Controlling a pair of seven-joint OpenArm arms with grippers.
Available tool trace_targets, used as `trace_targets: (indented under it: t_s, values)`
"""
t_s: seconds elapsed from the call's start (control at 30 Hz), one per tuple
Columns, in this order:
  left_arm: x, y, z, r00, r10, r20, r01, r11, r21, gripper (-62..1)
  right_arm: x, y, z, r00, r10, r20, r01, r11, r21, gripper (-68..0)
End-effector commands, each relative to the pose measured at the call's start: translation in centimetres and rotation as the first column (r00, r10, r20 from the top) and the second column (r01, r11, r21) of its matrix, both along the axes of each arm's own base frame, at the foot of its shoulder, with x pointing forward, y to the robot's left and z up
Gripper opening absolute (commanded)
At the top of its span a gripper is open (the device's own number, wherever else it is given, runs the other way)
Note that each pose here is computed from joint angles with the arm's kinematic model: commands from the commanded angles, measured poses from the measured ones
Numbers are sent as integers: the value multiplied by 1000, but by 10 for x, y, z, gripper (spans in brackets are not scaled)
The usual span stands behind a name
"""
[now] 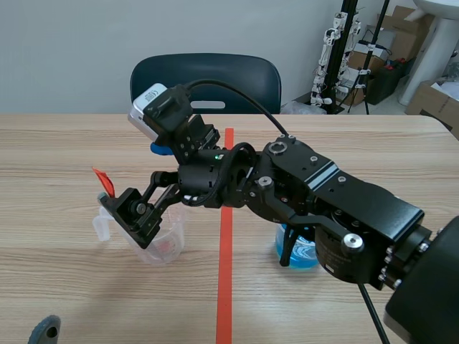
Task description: Do the redox reaction experiment. put the plate into the left beaker
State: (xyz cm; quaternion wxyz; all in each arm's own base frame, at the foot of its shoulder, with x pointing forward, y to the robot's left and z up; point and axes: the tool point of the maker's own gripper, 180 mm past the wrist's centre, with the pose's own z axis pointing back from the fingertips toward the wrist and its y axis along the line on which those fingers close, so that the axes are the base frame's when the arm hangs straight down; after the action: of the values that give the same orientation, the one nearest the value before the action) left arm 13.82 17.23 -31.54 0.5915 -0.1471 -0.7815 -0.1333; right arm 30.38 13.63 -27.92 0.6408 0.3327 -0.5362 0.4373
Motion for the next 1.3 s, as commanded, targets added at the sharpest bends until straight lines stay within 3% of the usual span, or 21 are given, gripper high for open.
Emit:
trace_targets:
  t_s: [0.0,1.27]
  values:
    - [0,1,4,1000,7,15,-7,1000,-12,14,7,1,16,999,-3,33,2,1000,31,4]
    - [0,1,4,1000,7,15,-7,1000,-12,14,10,-3,14,999,-13,37,12,1000,25,4]
